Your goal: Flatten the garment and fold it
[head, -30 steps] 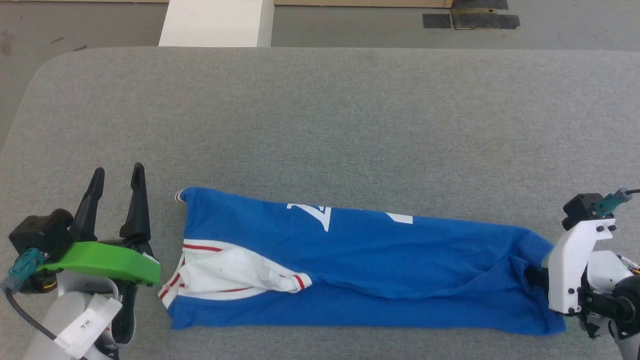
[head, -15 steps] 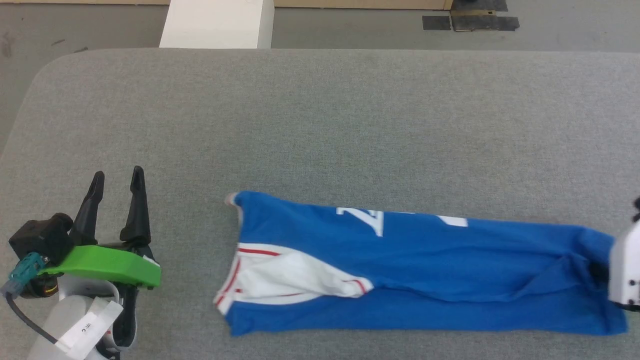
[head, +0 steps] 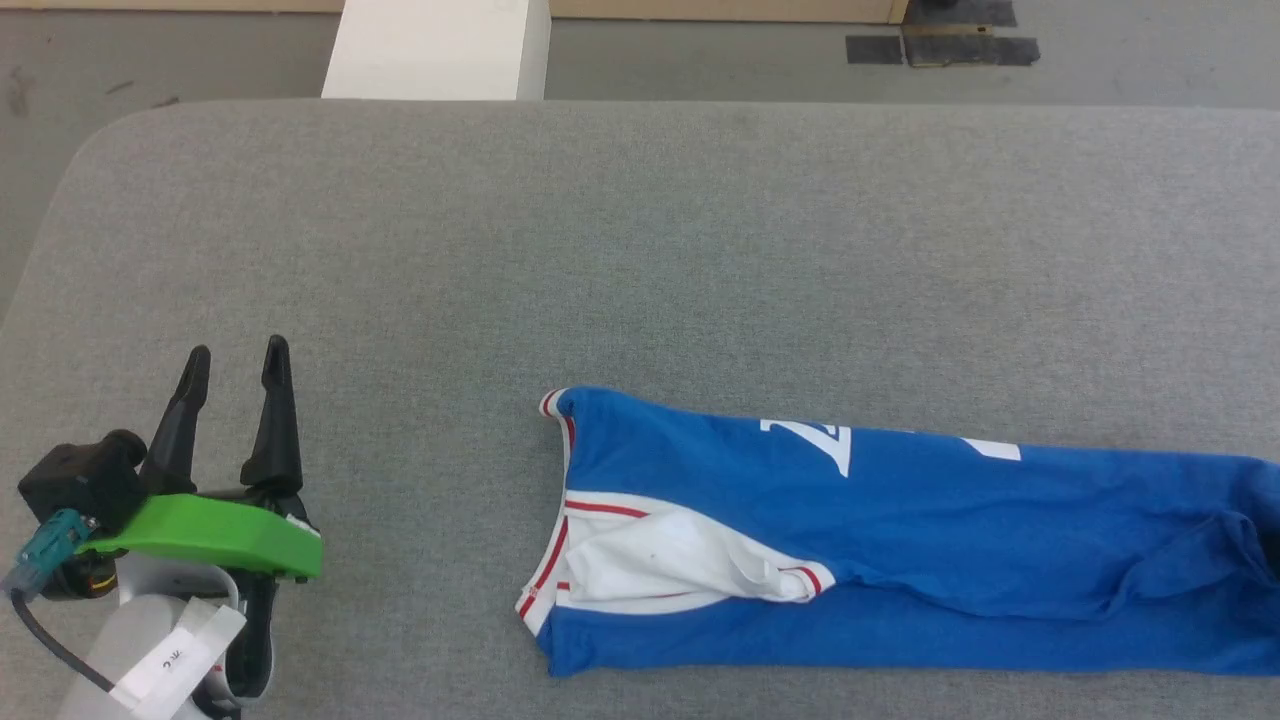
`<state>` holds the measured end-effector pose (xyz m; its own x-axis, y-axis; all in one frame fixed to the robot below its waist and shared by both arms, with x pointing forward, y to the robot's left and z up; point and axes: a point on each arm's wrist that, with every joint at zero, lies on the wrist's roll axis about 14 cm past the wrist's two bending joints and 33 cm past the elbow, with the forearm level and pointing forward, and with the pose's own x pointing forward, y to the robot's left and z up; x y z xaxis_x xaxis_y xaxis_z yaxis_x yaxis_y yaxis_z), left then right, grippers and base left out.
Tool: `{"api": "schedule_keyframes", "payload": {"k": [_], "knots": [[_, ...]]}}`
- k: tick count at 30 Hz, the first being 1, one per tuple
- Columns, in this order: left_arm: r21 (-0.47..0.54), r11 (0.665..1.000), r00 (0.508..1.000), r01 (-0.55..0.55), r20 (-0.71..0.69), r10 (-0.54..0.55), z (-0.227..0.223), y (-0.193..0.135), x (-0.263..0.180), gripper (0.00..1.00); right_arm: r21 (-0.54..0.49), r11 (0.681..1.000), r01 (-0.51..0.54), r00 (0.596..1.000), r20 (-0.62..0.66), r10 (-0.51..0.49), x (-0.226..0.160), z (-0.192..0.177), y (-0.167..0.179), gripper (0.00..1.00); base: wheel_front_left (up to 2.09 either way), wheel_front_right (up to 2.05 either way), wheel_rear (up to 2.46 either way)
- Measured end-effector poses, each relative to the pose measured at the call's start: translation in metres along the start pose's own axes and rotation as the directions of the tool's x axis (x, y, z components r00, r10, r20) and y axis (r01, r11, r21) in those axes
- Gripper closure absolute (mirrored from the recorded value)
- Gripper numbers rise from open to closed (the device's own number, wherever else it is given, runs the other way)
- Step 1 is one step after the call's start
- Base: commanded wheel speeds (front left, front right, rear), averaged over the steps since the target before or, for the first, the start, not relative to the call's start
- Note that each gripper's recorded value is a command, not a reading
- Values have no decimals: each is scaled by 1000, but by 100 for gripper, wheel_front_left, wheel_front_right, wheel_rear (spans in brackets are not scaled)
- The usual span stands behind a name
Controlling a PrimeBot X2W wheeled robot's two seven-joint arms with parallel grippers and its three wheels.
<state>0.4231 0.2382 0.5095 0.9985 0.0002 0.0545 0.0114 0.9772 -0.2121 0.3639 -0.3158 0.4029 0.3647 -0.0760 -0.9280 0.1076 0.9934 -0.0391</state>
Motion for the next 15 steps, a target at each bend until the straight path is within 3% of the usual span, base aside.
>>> {"api": "schedule_keyframes", "payload": {"k": [8,15], "knots": [[-5,1000,1000,13,9,-13,5,-5,-9,0,-207,978,-35,997,-69,22,-44,3,33,100,0,0,0],[-10,1000,999,28,32,-28,13,-11,-13,0,-353,915,-193,981,-59,184,-73,4,97,100,0,0,0]]}}
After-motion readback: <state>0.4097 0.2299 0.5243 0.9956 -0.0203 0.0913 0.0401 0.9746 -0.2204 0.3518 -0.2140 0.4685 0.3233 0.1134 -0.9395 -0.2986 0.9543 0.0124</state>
